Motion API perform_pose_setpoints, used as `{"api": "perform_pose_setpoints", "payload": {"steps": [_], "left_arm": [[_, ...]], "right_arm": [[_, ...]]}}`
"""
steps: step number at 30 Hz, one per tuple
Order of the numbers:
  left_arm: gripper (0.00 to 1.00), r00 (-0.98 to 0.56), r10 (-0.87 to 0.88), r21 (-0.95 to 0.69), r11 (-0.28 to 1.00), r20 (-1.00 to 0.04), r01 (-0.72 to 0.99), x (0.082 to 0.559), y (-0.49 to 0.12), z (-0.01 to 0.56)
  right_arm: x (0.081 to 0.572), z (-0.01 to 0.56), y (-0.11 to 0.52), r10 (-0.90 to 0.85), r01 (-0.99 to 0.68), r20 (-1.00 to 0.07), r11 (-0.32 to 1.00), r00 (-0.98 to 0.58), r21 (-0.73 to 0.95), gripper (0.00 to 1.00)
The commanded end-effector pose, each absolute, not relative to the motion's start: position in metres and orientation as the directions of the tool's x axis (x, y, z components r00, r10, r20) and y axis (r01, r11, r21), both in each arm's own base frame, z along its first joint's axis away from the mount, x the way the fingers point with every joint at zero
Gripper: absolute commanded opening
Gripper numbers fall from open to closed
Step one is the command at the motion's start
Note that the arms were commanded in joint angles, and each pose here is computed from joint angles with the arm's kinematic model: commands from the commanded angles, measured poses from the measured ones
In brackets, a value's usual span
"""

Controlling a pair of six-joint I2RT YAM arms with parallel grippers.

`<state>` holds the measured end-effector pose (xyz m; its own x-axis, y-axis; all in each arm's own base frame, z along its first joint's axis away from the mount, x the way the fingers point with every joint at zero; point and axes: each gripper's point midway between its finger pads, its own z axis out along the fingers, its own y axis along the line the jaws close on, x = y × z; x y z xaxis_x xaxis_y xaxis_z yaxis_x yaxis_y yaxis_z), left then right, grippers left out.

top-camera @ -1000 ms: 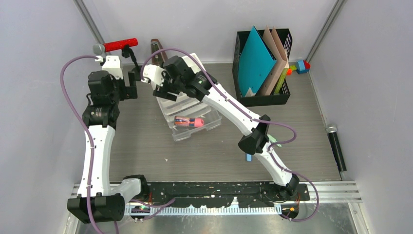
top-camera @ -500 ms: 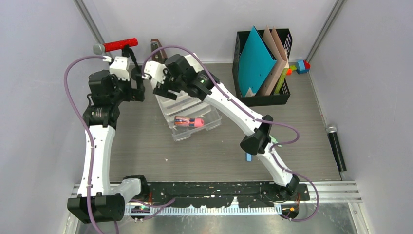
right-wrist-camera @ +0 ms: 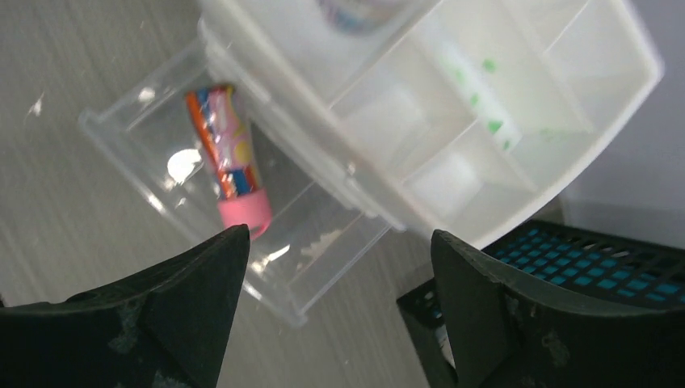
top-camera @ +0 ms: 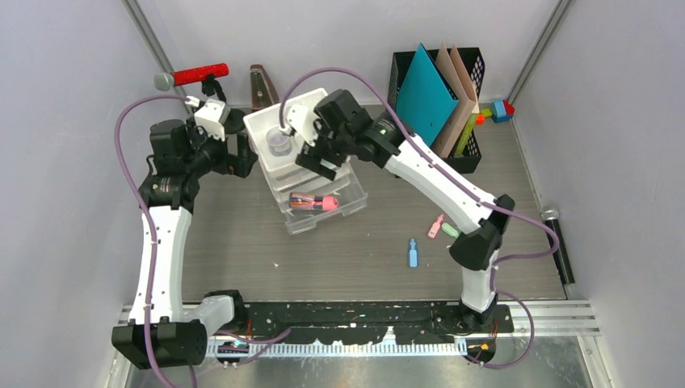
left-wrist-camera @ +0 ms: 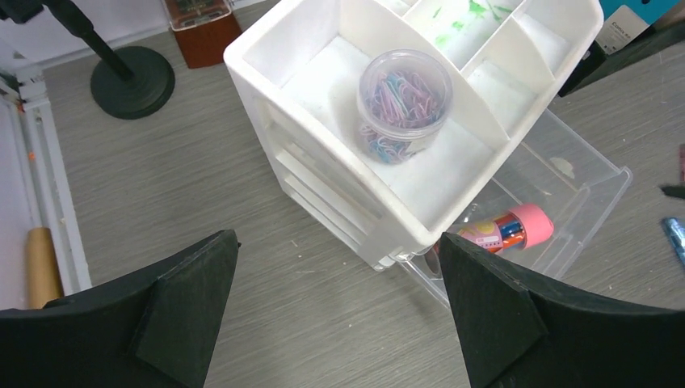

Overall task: Organize the desk
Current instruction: Place the stationery in the storage box, then close the drawer in the storage box.

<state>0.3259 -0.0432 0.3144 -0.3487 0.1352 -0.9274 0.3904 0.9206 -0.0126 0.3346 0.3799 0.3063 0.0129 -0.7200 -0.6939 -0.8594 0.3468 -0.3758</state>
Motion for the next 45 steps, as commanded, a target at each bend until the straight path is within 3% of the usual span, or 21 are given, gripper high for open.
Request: {"api": "perform_pose_setpoints", "payload": {"steps": [1,8,14,18,24,40,45], "left_arm": [[0.99,-0.348,0.070,-0.067,0.928,-0.935,0.366,0.339,-0.044,0.318],[0.99,-0.359,-0.061,-0.160,0.954,-0.932,0.254,0.368,-0.035,0.317],[0.99,-0.327,-0.074,-0.148,0.967,-0.942,0.207,0.373,-0.027,0.316],[0.99,-0.318,-0.066,-0.135,0.970,-0.946,0.200,0.368,-0.025,0.314],[0.99,-0.319,-0.044,-0.117,0.970,-0.947,0.214,0.360,-0.026,0.312],[0.99,-0.323,-0.005,-0.079,0.973,-0.946,0.216,0.361,-0.023,0.308],[0.99,-0.350,-0.065,-0.157,0.958,-0.934,0.241,0.370,-0.033,0.309]], "right_arm": [[0.288,0.277,0.346,-0.772,-0.935,-0.636,0.228,-0.002,-0.272,0.88],[0.223,0.203,0.313,-0.833,-0.996,-0.552,0.013,0.037,-0.086,0.82],[0.210,0.148,0.306,-0.876,-1.000,-0.482,-0.025,0.017,0.010,0.78],[0.221,0.120,0.309,-0.900,-1.000,-0.435,-0.024,0.017,0.011,0.72],[0.247,0.110,0.332,-0.888,-0.999,-0.460,0.010,0.009,-0.039,0.67],[0.305,0.118,0.374,-0.832,-0.972,-0.549,0.187,-0.081,-0.141,0.64],[0.312,0.120,0.375,-0.827,-0.963,-0.555,0.216,-0.094,-0.159,0.63]]}}
